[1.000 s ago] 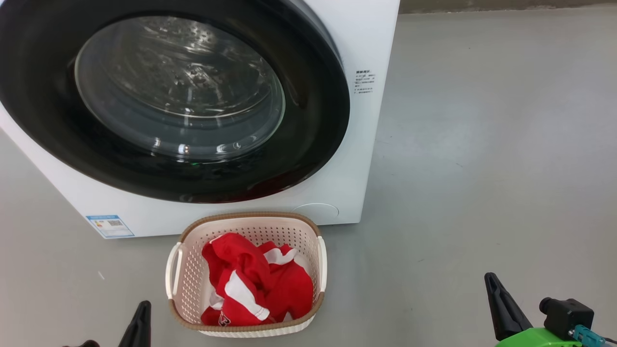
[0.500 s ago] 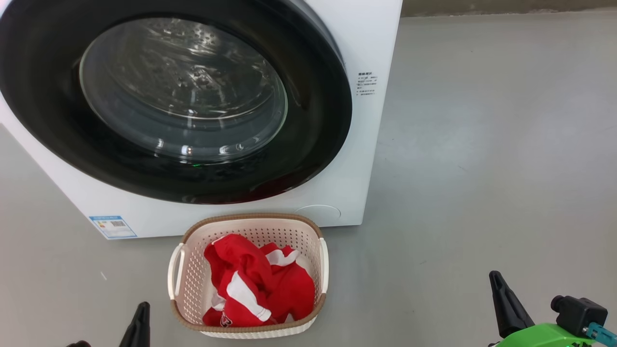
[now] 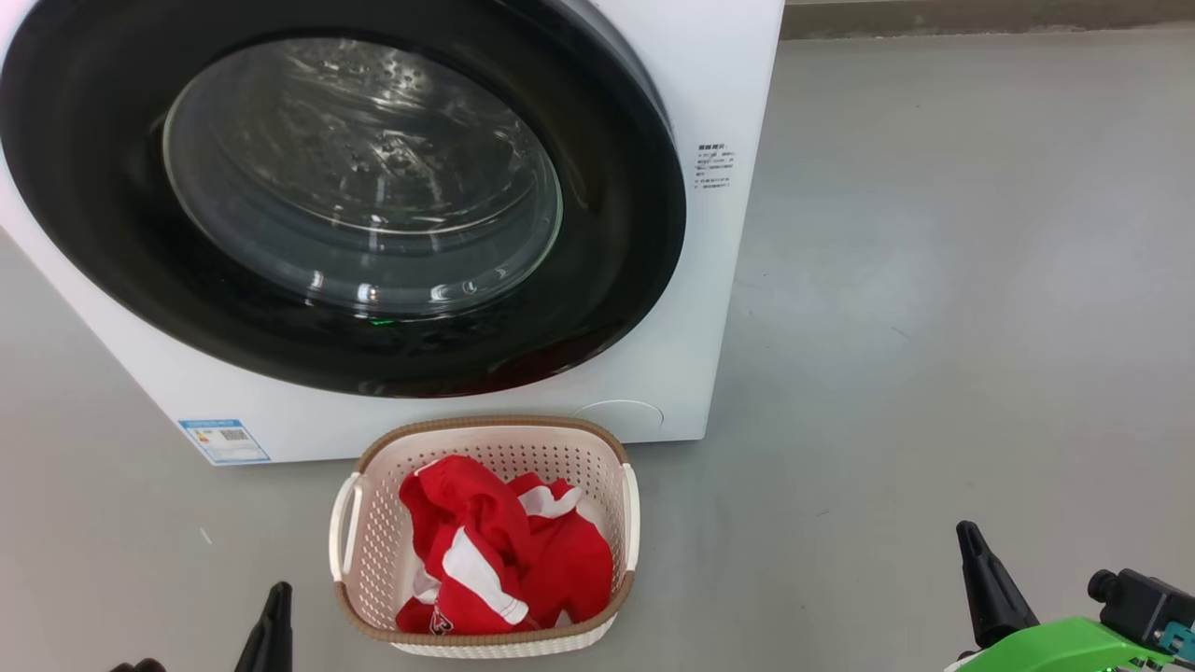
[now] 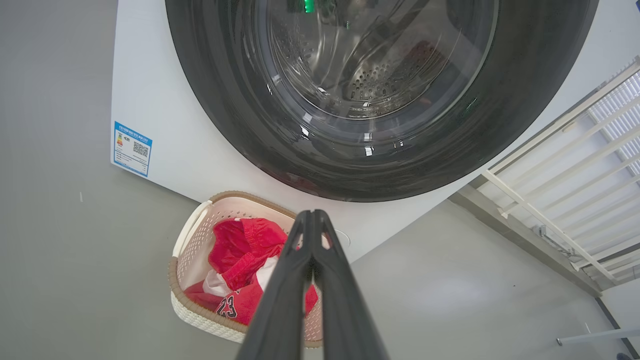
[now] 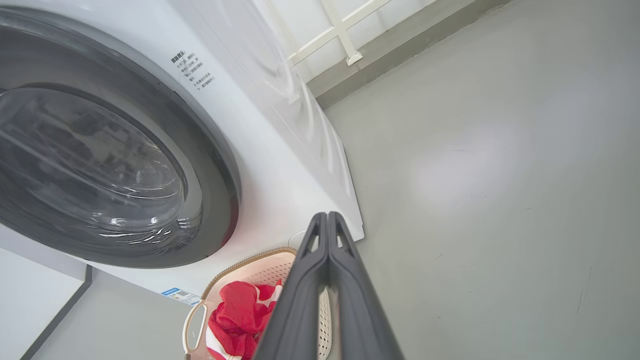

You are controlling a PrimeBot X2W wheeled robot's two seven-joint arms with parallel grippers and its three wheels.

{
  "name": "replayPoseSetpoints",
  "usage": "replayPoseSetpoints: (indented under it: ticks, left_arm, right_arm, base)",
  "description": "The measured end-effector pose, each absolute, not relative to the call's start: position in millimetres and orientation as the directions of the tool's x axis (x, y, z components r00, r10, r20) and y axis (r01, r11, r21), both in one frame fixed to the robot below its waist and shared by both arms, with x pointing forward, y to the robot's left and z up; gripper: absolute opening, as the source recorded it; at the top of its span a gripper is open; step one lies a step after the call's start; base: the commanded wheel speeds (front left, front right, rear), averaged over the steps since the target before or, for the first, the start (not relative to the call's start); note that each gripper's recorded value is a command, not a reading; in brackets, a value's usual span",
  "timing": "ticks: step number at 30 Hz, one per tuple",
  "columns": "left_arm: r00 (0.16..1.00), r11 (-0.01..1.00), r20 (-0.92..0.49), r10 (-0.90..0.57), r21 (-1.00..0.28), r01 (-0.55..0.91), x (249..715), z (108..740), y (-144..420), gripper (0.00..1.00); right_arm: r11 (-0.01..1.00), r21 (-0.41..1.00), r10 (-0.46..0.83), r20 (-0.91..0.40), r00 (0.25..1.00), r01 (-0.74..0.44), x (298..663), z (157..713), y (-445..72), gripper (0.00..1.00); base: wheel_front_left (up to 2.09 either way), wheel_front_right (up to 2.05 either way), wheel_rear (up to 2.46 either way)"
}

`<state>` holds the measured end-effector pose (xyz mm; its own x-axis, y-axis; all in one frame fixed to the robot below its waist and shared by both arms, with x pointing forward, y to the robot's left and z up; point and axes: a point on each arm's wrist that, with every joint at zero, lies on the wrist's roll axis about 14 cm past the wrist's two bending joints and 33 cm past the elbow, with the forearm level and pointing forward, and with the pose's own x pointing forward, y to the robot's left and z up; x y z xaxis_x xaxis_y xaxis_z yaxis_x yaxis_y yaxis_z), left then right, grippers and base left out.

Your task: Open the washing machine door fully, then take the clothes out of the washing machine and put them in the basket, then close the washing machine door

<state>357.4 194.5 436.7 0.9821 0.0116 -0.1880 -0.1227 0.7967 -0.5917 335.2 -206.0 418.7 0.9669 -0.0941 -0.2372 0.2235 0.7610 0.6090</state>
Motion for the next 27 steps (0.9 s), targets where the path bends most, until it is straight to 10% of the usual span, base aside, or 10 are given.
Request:
replayPoseSetpoints:
  ticks: [27]
  left_arm:
    - [0.982,0.598,-0.19,0.022,-0.784,-0.165,361,444,197,0.0]
  right_arm:
    - [0.562,0.794,-0.092,-0.219,0.971,0.232,346,432,-208,0.0]
  base:
    - [0.0,0.0,0.0]
